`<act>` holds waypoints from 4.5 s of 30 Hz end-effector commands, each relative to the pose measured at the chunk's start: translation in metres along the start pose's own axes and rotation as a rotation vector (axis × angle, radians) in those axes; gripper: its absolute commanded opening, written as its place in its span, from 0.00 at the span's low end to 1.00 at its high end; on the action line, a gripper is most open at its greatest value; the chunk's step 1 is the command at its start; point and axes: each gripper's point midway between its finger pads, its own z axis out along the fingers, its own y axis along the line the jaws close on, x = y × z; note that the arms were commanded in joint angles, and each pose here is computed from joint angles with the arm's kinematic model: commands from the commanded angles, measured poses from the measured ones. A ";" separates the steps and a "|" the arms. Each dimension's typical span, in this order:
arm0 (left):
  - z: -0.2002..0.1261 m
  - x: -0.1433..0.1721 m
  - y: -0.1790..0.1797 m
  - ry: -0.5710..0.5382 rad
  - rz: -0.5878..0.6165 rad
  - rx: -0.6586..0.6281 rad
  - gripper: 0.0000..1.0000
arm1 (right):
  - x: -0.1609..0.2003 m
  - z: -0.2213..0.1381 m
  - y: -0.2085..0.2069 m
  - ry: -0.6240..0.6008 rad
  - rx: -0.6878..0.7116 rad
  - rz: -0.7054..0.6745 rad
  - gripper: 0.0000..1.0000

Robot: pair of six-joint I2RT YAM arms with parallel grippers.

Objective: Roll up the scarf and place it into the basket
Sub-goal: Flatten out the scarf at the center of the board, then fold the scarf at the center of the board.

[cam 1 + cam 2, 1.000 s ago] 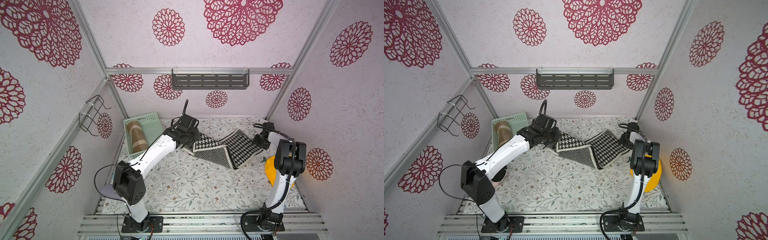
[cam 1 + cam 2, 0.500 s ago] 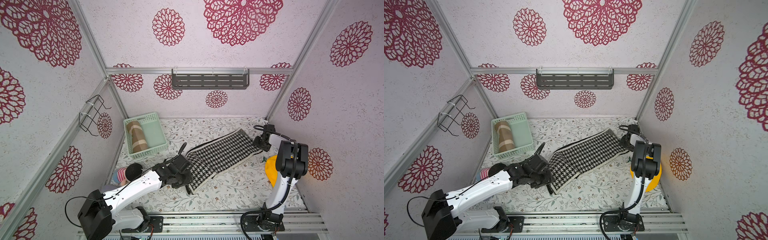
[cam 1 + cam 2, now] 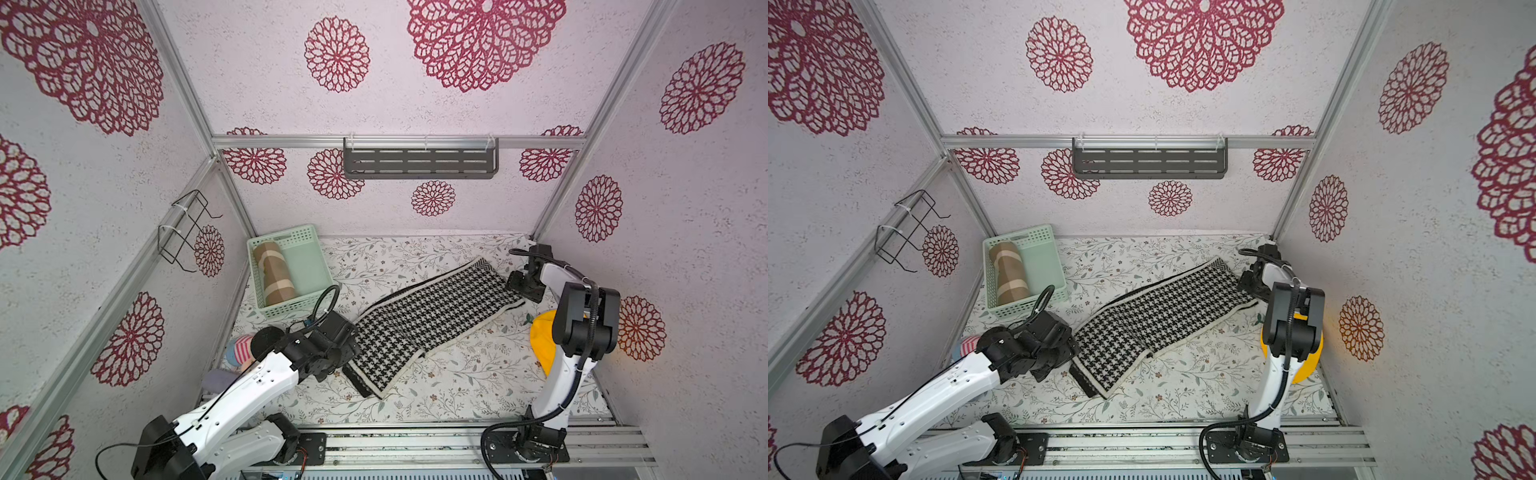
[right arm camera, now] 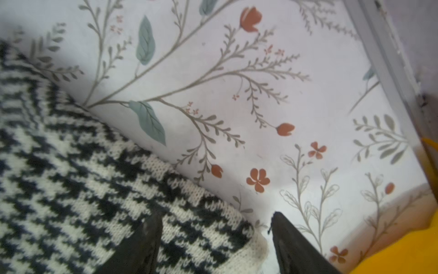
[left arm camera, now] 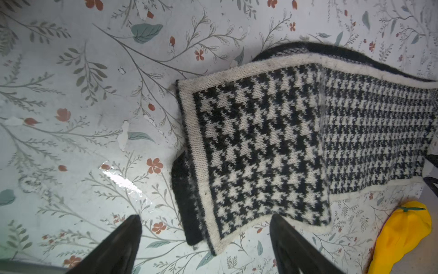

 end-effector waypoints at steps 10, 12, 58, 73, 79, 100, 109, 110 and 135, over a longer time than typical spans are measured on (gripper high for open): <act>0.065 0.006 -0.010 0.080 -0.012 -0.071 0.85 | 0.017 0.032 0.007 0.127 -0.035 -0.073 0.78; 0.073 0.011 -0.011 0.102 -0.016 -0.066 0.82 | 0.023 0.037 0.010 0.148 -0.058 -0.074 0.74; 0.154 -0.045 -0.079 0.088 0.066 -0.071 0.26 | -0.024 -0.070 -0.003 -0.074 -0.019 -0.006 0.00; 0.128 -0.054 -0.097 0.053 0.103 0.000 0.52 | 0.099 -0.177 0.203 -0.138 -0.375 -0.355 0.00; 0.086 -0.063 -0.100 0.004 0.100 0.050 0.70 | 0.167 -0.205 0.261 -0.069 -0.553 -0.468 0.00; 0.043 -0.069 -0.068 -0.124 -0.032 0.099 0.72 | 0.251 -0.274 0.333 -0.065 -0.743 -0.613 0.00; 0.045 -0.068 -0.063 -0.126 -0.035 0.080 0.69 | 0.286 -0.247 0.344 0.006 -0.705 -0.666 0.00; 0.046 -0.067 -0.061 -0.123 -0.037 0.075 0.69 | 0.293 -0.243 0.344 0.025 -0.699 -0.681 0.00; 0.059 -0.034 -0.101 -0.017 0.071 0.150 0.58 | 0.302 -0.210 0.270 0.142 -0.582 -0.674 0.52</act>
